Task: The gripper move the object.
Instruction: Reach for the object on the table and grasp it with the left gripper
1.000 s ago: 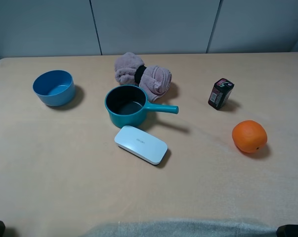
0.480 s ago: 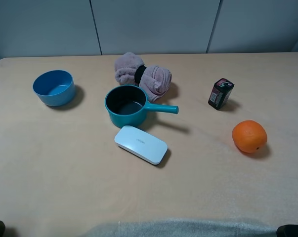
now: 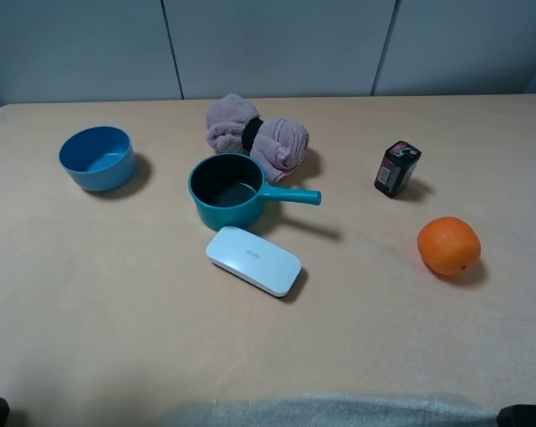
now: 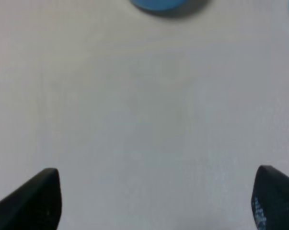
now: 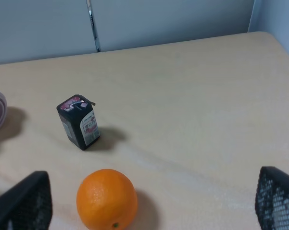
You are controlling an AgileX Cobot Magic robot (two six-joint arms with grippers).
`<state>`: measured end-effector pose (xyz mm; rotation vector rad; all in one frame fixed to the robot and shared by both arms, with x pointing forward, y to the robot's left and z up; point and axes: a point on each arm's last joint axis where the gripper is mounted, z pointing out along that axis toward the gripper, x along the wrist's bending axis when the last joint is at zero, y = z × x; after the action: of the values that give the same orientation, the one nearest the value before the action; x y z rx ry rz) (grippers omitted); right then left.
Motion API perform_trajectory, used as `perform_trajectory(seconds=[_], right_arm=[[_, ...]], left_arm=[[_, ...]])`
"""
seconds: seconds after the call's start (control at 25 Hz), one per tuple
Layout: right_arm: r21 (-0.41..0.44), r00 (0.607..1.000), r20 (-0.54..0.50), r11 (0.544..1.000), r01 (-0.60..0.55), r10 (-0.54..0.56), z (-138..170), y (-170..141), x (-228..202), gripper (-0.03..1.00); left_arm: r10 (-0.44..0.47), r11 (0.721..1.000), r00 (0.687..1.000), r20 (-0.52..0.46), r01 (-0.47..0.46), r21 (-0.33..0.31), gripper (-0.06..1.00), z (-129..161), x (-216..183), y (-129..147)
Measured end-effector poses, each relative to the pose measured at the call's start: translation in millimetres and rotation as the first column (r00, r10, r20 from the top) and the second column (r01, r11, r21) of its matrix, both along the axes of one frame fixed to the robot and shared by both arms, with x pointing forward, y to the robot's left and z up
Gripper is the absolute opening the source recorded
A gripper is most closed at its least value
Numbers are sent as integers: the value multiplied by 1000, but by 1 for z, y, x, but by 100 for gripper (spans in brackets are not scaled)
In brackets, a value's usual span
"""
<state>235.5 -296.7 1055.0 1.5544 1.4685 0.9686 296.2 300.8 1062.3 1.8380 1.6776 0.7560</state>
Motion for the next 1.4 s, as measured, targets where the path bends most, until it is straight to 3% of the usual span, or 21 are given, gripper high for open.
perform_trajectory(seconds=[0.32,0.88,1.4], right_arm=[[0,1000,0,1000,0,0,0,0,0,67],[0,1000,0,1000,0,0,0,0,0,67],[0,1000,0,1000,0,0,0,0,0,67]], left_arm=[[91,996,992,-89,-90,12,81,2,34,5],[84,996,976,-201,-82,20,81,-21,97,5],[82,997,954,-290,-77,27,81,-20,183,5]])
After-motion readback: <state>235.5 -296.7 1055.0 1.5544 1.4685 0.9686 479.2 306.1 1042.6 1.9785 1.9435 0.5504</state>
